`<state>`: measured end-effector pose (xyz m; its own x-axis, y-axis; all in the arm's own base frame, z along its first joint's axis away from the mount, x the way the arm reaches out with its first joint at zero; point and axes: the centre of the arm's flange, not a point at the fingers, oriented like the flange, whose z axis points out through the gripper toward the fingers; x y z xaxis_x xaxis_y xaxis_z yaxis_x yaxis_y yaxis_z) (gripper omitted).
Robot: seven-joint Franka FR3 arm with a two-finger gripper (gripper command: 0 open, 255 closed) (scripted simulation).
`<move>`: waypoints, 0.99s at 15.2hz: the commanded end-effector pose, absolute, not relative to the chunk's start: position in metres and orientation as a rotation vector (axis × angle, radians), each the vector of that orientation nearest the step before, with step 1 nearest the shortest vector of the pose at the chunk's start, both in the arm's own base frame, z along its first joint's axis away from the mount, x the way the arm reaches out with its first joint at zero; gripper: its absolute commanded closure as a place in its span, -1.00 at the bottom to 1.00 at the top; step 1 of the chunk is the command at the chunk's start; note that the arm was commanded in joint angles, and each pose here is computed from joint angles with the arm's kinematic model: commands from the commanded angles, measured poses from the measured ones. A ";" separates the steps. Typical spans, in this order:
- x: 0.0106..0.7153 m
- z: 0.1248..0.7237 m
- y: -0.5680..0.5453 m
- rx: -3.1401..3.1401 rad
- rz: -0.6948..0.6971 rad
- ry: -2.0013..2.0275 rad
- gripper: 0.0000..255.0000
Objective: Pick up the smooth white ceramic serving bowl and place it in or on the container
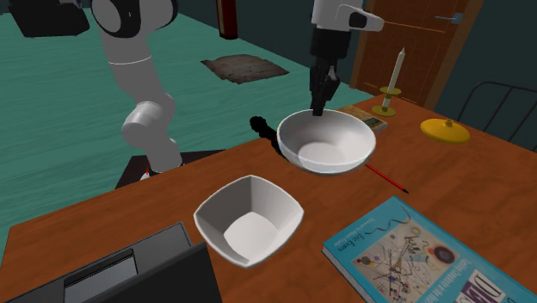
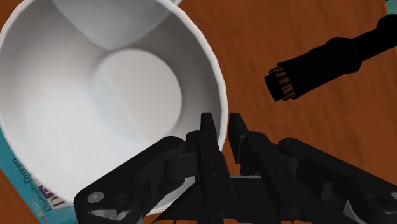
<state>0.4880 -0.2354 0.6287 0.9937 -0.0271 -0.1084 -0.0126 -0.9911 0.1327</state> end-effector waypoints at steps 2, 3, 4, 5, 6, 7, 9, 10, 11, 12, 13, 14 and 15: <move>0.451 0.636 -0.248 3.005 -0.165 -0.029 1.00; 0.439 0.639 -0.253 3.005 -0.165 -0.029 1.00; 0.426 0.641 -0.257 3.005 -0.165 -0.029 1.00; 0.414 0.643 -0.262 3.005 -0.165 -0.029 1.00; 0.402 0.646 -0.266 3.005 -0.165 -0.029 1.00; 0.390 0.648 -0.270 3.005 -0.165 -0.029 1.00; 0.365 0.652 -0.279 3.005 -0.165 -0.029 1.00; 0.353 0.655 -0.284 3.005 -0.165 -0.029 1.00; 0.341 0.657 -0.288 3.005 -0.165 -0.029 1.00; 0.326 0.660 -0.294 3.005 -0.165 -0.029 1.00; 0.326 0.655 -0.294 3.005 -0.165 -0.029 1.00; 0.326 0.649 -0.294 3.005 -0.165 -0.029 1.00; 0.326 0.644 -0.294 3.005 -0.165 -0.029 1.00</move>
<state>0.3273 -0.2931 0.6489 0.9938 -0.0271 -0.1080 -0.0126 -0.9911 0.1324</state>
